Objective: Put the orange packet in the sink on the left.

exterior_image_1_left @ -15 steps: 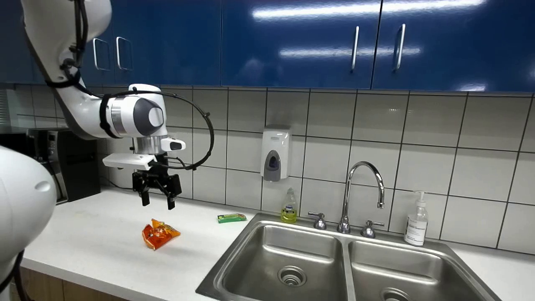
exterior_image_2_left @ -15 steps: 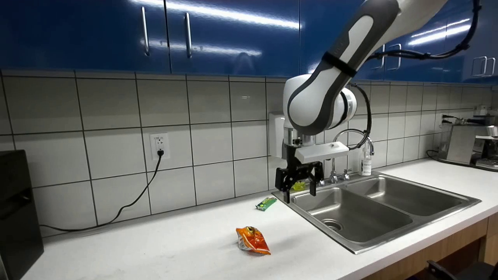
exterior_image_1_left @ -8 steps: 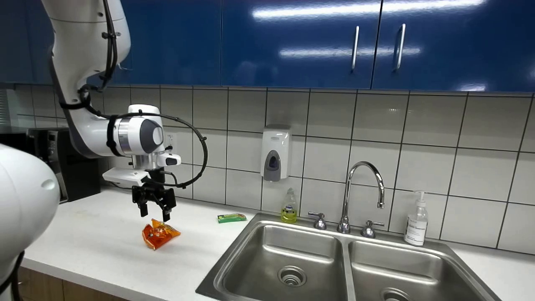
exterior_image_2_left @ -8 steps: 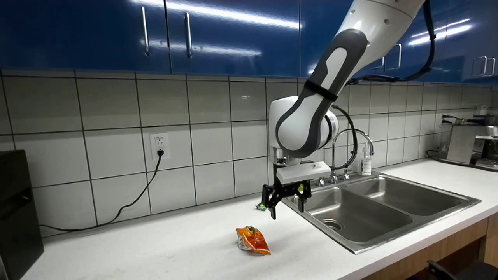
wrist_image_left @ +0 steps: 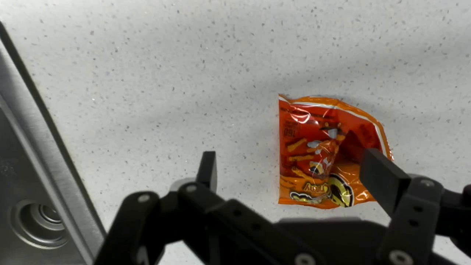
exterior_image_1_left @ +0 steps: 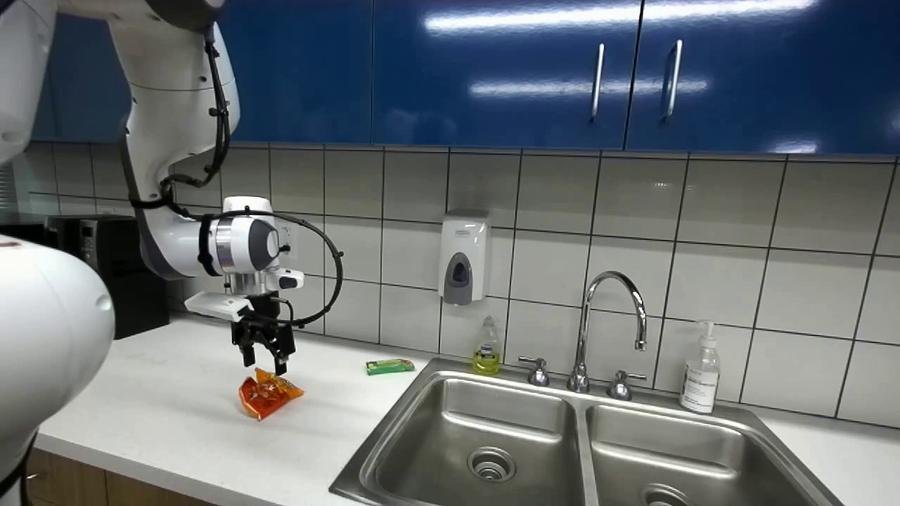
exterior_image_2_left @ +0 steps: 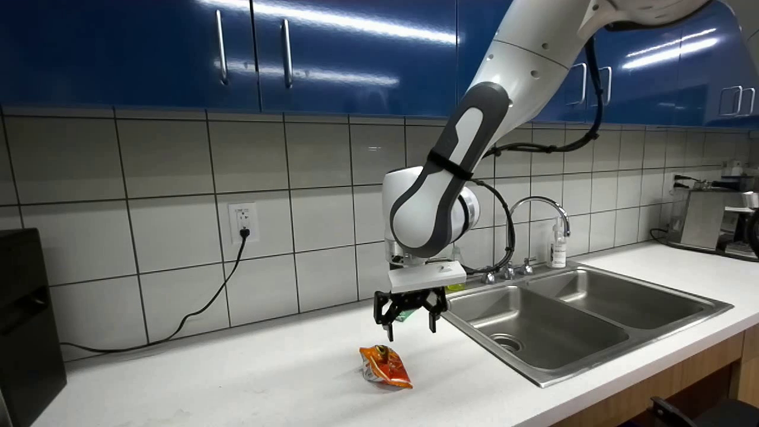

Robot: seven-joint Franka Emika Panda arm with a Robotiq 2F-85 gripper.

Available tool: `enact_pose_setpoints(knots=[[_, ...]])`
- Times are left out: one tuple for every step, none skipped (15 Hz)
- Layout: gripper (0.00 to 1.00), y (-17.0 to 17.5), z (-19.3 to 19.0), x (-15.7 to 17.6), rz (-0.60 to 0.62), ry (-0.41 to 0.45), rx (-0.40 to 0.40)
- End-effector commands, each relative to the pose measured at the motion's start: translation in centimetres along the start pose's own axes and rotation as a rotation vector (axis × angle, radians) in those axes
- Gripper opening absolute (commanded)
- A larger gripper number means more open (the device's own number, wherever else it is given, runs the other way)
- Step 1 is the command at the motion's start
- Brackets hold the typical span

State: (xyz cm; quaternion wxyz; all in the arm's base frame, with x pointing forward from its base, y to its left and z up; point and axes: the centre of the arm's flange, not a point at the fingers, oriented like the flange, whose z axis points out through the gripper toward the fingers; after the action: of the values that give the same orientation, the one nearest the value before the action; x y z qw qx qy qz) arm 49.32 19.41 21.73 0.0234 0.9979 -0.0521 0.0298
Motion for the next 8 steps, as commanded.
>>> enact_pose_setpoints(knots=[[1.0,-2.1,1.5,2.4,0.043,0.013,-0.015],[1.0,-2.4,1.9,2.8,0.051,0.013,-0.017],[1.0,-2.6,2.3,3.1,0.056,0.012,-0.019],[1.0,-2.8,2.7,3.3,0.06,0.01,-0.022],[1.0,-3.0,3.1,3.5,0.064,0.009,-0.024],[1.0,-3.2,3.4,3.7,0.068,0.009,-0.026],[1.0,-3.4,3.7,3.9,0.071,0.008,-0.03],[1.0,-3.5,4.1,4.0,0.074,0.006,-0.032]])
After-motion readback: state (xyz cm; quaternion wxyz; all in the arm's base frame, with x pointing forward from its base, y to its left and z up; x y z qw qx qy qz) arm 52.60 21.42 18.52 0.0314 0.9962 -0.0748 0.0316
